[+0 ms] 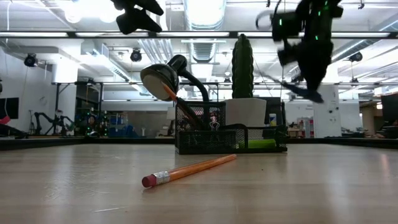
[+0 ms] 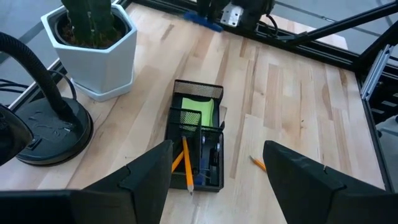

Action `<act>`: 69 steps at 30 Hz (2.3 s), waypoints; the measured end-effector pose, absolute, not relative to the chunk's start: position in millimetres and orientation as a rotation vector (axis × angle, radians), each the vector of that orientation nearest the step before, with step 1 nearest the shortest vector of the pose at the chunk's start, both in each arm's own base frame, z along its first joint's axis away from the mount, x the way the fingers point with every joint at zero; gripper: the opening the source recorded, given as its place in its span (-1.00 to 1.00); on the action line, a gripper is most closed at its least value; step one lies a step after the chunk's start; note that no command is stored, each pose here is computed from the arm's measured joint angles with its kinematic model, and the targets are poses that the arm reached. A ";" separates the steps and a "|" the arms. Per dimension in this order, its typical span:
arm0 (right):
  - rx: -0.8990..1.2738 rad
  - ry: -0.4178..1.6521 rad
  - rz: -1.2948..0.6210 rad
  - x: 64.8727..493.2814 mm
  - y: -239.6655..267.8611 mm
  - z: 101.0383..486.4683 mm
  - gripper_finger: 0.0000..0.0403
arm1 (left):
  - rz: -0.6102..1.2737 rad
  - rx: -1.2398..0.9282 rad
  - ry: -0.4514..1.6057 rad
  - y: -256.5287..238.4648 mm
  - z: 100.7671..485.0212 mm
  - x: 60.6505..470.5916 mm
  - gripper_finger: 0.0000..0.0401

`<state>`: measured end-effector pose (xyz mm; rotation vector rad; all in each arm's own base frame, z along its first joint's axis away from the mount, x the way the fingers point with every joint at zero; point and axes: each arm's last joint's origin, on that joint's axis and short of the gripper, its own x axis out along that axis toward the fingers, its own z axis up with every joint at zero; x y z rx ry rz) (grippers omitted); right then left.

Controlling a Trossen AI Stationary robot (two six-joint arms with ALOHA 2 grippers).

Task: Pick and place office supplies into organizer
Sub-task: Put the blue scissors into the desk organizer

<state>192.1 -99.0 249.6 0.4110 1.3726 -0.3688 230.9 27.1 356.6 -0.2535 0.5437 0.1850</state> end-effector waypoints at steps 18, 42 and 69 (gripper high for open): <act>-0.170 0.984 -0.402 251.9 -43.1 331.2 -0.69 | 0.179 -0.253 0.481 25.3 369.4 215.0 0.17; -0.861 1.156 -0.478 304.3 -18.2 297.4 -0.69 | 0.183 -0.322 0.329 20.8 394.9 175.4 0.17; 0.271 0.366 -0.306 333.9 -3.0 355.8 -0.69 | 0.153 -0.104 0.146 22.5 410.8 191.6 0.17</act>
